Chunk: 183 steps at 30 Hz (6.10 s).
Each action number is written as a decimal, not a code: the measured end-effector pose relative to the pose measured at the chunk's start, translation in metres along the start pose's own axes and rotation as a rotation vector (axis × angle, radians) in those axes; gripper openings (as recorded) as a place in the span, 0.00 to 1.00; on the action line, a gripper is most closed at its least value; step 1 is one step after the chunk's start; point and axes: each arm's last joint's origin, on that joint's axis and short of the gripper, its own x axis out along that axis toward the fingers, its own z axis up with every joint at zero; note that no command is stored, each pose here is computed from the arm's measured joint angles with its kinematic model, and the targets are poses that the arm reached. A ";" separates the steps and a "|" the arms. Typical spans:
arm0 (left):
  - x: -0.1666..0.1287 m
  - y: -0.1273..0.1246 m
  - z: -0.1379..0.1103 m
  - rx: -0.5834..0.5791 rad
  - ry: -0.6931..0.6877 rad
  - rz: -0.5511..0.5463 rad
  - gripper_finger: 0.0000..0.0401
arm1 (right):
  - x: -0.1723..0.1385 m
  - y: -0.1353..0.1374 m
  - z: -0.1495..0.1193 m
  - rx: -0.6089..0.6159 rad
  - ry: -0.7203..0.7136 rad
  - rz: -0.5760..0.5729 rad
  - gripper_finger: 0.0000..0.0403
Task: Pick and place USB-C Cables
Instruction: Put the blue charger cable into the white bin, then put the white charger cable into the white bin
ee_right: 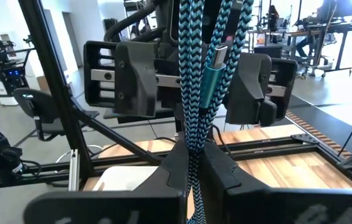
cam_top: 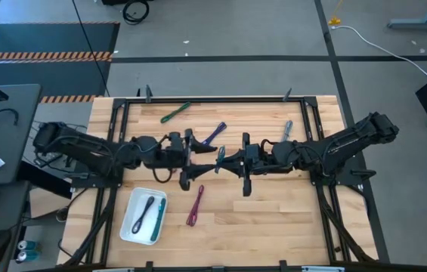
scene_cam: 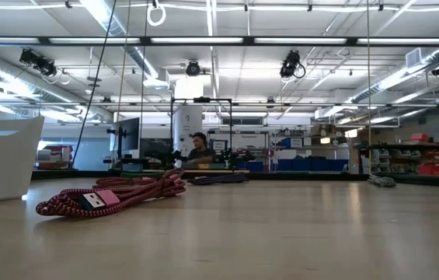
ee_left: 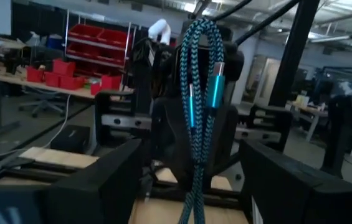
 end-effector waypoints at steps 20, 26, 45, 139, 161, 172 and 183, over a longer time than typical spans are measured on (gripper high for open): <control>0.016 0.008 -0.012 -0.009 -0.043 -0.088 0.17 | 0.001 -0.004 0.001 0.027 0.001 -0.011 0.06; 0.015 0.007 -0.011 -0.006 -0.045 -0.120 0.04 | 0.001 -0.005 0.001 0.035 -0.001 -0.010 0.11; -0.045 -0.015 0.087 -0.011 0.768 0.176 0.04 | -0.005 -0.013 -0.034 0.279 0.344 -0.138 0.31; -0.140 -0.063 0.071 -0.246 0.131 0.481 0.44 | -0.139 -0.232 -0.174 1.091 0.943 -1.369 0.45; -0.126 -0.040 0.068 -0.336 0.164 0.524 0.43 | -0.068 -0.139 -0.131 0.831 0.717 -0.742 0.04; -0.103 -0.012 0.065 -0.232 0.316 0.427 0.57 | -0.012 -0.025 -0.034 0.260 -0.124 -0.136 0.05; -0.032 -0.010 0.056 0.097 0.197 0.066 0.84 | 0.028 -0.002 -0.005 0.056 -0.170 -0.068 0.05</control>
